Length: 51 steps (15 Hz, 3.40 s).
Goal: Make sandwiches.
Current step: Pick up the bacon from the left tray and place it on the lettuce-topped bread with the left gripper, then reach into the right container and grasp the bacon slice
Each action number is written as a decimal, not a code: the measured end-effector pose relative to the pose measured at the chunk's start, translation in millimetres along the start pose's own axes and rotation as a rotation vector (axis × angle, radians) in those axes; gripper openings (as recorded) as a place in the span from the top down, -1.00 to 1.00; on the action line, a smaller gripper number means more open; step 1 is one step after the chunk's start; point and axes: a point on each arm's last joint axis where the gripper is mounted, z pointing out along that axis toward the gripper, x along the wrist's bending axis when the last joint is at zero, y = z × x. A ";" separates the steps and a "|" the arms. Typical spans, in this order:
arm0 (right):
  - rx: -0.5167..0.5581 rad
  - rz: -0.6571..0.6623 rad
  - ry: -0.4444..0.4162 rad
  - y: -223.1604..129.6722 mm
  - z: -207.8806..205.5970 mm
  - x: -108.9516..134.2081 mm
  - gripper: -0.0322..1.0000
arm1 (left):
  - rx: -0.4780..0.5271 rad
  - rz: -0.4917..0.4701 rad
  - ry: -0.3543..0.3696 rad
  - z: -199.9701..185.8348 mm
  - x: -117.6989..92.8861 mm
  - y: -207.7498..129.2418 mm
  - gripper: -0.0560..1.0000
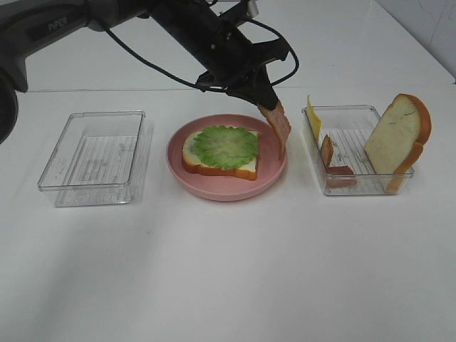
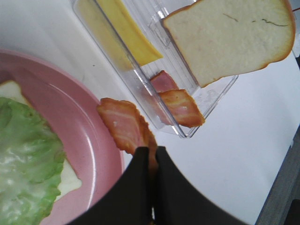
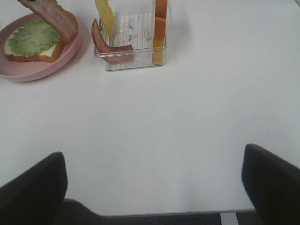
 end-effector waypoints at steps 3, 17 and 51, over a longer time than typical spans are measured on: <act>0.000 0.000 0.000 0.0 0.0 0.0 -0.93 | 0.032 0.029 0.081 -2.4 11.0 -2.2 0.89; 0.000 0.000 0.000 0.0 0.0 0.0 -0.93 | 0.090 0.034 0.403 -11.6 41.2 -6.2 0.89; 0.000 0.000 0.000 0.0 0.0 0.0 -0.93 | -0.196 -0.106 0.651 -180.4 82.2 18.5 -0.98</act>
